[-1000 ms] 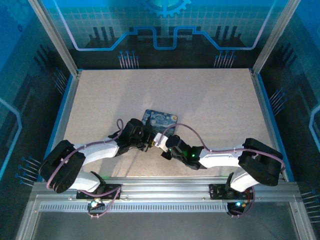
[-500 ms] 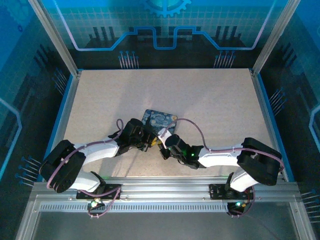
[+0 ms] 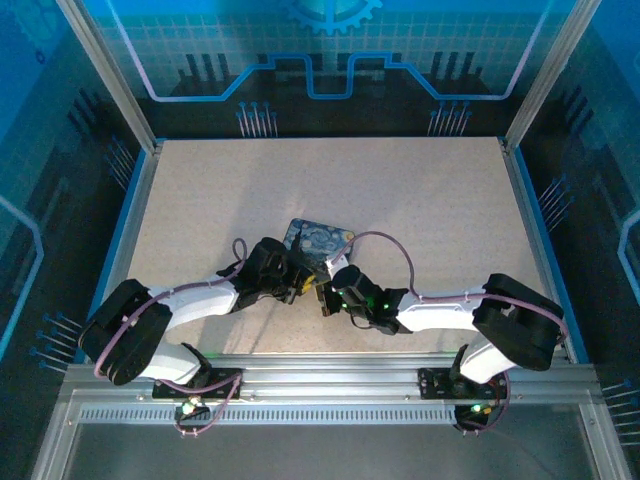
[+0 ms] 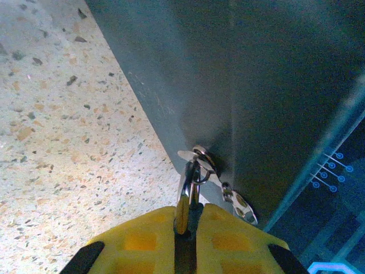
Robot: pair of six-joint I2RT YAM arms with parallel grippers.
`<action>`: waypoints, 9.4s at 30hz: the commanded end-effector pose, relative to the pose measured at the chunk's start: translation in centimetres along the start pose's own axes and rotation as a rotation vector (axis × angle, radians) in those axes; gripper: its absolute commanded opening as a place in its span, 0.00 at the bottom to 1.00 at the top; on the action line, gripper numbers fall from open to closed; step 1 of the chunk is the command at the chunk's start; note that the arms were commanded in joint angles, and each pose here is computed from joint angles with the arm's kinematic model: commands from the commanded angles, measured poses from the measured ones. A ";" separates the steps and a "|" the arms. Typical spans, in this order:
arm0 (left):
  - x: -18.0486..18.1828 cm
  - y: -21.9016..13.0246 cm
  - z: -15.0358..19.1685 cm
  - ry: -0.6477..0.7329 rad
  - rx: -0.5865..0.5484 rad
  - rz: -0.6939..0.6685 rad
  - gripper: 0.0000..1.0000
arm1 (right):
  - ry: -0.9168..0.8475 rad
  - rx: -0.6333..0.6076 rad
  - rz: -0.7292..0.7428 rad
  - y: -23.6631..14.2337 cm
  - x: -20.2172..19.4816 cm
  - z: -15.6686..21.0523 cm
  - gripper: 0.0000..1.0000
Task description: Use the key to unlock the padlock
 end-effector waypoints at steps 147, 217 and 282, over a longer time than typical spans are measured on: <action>1.7 -4.4 -6.5 0.434 -0.030 -0.314 0.57 | 0.267 -0.072 -0.313 -0.3 -6.3 -0.8 0.65; 1.4 -4.5 -6.4 0.439 -0.032 -0.313 0.57 | 0.347 0.041 -0.357 3.9 -6.7 2.5 0.09; 1.5 -4.8 -6.2 0.446 -0.033 -0.304 0.58 | 0.588 -0.093 -0.332 2.0 -8.2 0.2 0.09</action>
Point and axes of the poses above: each hand's point on the last joint's axis, 136 mm out from that joint toward the fingers, its own y axis out along the fingers, its own x axis along the line the jaws close on, z = x × y, the point moved 10 cm from there along -y, back along the fingers, and after that the axes turned 5 degrees about -y, right-handed, at the moved point
